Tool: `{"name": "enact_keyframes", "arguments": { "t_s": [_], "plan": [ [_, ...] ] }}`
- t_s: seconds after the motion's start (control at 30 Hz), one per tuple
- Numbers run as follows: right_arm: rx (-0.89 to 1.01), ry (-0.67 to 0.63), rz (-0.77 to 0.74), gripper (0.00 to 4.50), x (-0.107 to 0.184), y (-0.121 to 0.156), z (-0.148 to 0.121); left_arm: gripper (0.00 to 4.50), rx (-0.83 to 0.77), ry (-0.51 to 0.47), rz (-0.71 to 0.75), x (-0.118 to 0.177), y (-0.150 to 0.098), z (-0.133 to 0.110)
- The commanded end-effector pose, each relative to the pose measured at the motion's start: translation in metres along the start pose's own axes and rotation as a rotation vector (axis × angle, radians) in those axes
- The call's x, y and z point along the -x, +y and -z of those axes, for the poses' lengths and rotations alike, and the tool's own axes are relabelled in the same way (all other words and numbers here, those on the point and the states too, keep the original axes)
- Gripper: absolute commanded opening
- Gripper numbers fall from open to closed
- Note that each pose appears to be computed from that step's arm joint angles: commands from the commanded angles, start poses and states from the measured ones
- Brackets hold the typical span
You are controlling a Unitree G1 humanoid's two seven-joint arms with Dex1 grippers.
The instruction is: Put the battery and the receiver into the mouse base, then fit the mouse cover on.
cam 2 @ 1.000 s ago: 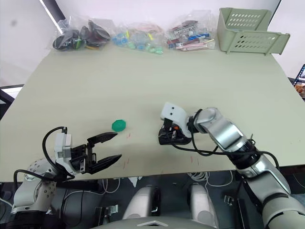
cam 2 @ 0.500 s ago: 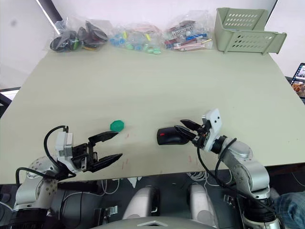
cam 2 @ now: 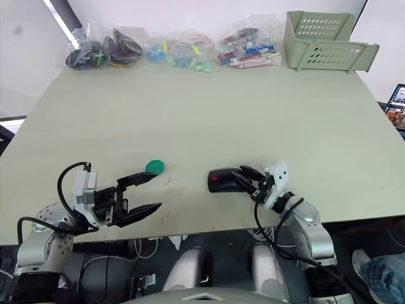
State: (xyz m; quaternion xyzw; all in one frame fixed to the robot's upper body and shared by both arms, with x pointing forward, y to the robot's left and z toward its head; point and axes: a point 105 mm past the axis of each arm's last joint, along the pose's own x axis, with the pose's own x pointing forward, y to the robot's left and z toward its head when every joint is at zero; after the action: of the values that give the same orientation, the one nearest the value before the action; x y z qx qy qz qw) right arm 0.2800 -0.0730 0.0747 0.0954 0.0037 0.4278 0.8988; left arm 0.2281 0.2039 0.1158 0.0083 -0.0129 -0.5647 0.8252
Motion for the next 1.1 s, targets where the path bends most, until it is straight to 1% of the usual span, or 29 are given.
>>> {"name": "enact_keyframes", "arguments": {
  "t_s": [0.03, 0.1, 0.13, 0.2, 0.27, 0.3, 0.4, 0.47, 0.5, 0.53, 0.57, 0.67, 0.7, 0.87, 0.97, 1.0, 1.1],
  "plan": [
    [-0.022, 0.077, 0.012, 1.76, 0.001, -0.001, 0.024, 4.5, -0.032, -0.015, -0.01, 0.006, 0.002, -0.008],
    [-0.021, 0.045, 0.014, 1.76, 0.0, -0.002, 0.018, 4.5, -0.029, -0.019, -0.011, 0.008, 0.001, -0.007],
    [-0.009, 0.01, 0.012, 1.76, 0.0, -0.002, 0.011, 4.5, -0.028, -0.021, -0.014, 0.008, 0.001, -0.007],
    [0.011, -0.067, 0.025, 1.76, 0.001, -0.002, -0.009, 4.5, -0.025, -0.025, -0.022, 0.009, 0.001, -0.006],
    [0.051, -0.147, 0.043, 1.76, 0.008, -0.003, -0.036, 4.5, -0.014, -0.031, -0.046, 0.011, 0.0, -0.006],
    [0.08, -0.167, 0.054, 1.76, 0.012, -0.004, -0.046, 4.5, -0.004, -0.038, -0.066, 0.012, 0.001, -0.006],
    [0.117, -0.147, 0.086, 1.76, 0.027, -0.009, -0.061, 4.5, 0.031, -0.055, -0.133, 0.014, 0.002, -0.006],
    [0.111, -0.11, 0.095, 1.76, 0.038, -0.013, -0.064, 4.5, 0.058, -0.071, -0.188, 0.016, 0.004, -0.007],
    [0.135, -0.07, 0.103, 2.15, 0.044, -0.016, -0.062, 4.5, 0.069, -0.074, -0.21, 0.017, 0.004, -0.007],
    [0.147, -0.039, 0.113, 2.29, 0.054, -0.018, -0.061, 4.5, 0.08, -0.076, -0.244, 0.018, 0.004, -0.007],
    [0.155, 0.0, 0.154, 2.56, 0.065, -0.023, -0.059, 4.5, 0.086, -0.072, -0.281, 0.02, 0.003, -0.007],
    [0.177, 0.075, 0.202, 4.04, 0.087, -0.026, -0.058, 4.5, 0.109, -0.052, -0.348, 0.025, -0.001, -0.004],
    [0.191, 0.096, 0.218, 4.39, 0.094, -0.027, -0.058, 4.5, 0.127, -0.04, -0.384, 0.03, -0.001, -0.001],
    [0.203, 0.173, 0.298, 4.39, 0.13, -0.03, -0.06, 4.5, 0.196, 0.016, -0.5, 0.047, -0.008, 0.011],
    [0.198, 0.198, 0.368, 4.39, 0.152, -0.036, -0.063, 4.5, 0.23, 0.101, -0.583, 0.058, -0.018, 0.026],
    [0.198, 0.201, 0.384, 4.39, 0.157, -0.038, -0.065, 4.5, 0.231, 0.124, -0.608, 0.06, -0.019, 0.03],
    [0.19, 0.193, 0.414, 4.39, 0.164, -0.042, -0.069, 4.5, 0.25, 0.146, -0.635, 0.063, -0.02, 0.034]
  ]
}}
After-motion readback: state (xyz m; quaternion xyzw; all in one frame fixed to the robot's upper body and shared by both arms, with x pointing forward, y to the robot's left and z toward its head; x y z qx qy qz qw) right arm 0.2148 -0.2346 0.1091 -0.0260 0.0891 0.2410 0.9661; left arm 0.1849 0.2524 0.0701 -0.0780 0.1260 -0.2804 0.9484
